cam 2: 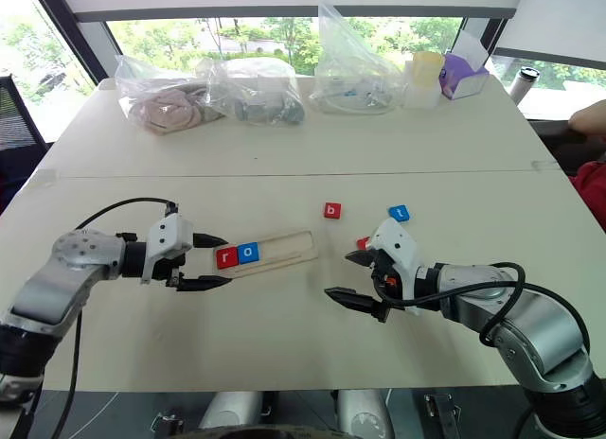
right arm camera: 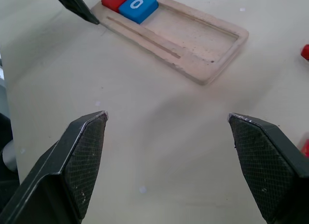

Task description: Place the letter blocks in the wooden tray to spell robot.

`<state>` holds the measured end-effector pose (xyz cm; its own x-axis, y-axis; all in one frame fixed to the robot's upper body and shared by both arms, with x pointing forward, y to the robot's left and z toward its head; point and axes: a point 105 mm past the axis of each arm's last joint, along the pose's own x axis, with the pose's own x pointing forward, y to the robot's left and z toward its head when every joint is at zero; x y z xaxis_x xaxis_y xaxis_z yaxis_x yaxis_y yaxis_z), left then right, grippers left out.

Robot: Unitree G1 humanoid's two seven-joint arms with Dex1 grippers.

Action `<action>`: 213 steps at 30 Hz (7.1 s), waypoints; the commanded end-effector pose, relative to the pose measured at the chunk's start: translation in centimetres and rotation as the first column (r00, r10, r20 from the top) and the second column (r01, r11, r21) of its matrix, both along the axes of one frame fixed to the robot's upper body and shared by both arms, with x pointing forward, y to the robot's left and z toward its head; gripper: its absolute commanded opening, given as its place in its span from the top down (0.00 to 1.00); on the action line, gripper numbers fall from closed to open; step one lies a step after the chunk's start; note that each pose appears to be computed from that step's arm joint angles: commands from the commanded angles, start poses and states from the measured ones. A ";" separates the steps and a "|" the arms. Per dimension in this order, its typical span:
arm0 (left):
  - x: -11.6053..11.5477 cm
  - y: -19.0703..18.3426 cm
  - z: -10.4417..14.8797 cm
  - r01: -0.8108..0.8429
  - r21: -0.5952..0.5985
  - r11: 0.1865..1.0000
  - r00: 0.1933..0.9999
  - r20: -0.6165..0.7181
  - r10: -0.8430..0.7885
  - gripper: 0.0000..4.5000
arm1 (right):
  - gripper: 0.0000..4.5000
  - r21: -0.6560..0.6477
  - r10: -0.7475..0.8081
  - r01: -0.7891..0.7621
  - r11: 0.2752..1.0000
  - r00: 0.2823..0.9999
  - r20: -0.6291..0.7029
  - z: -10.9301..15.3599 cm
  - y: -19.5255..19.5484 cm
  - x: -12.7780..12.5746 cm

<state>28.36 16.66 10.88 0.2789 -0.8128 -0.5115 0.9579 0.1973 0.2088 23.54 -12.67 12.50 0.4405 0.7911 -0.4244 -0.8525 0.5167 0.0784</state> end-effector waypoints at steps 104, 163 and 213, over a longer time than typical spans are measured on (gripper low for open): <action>0.0 -1.6 7.3 -0.011 -0.069 0.998 0.992 0.122 0.019 0.00 | 0.01 -0.247 -0.447 0.466 0.850 0.885 0.133 2.5 -7.6 4.6; -1.5 -1.7 7.9 -0.026 -0.157 0.987 0.999 0.027 0.030 0.00 | 0.75 -0.145 -0.304 0.365 0.920 0.896 0.324 3.3 -4.3 7.2; -3.6 0.6 5.3 -0.167 -0.026 0.986 0.985 0.045 0.168 0.00 | 0.75 -0.342 0.635 -0.554 0.760 0.745 0.204 -1.4 10.1 9.0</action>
<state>24.70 17.54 15.62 0.4315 -0.7550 -0.4937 0.9020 0.3678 0.2260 32.68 -3.00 10.49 0.0541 0.8096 -0.5845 -0.9593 -0.1204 -0.2555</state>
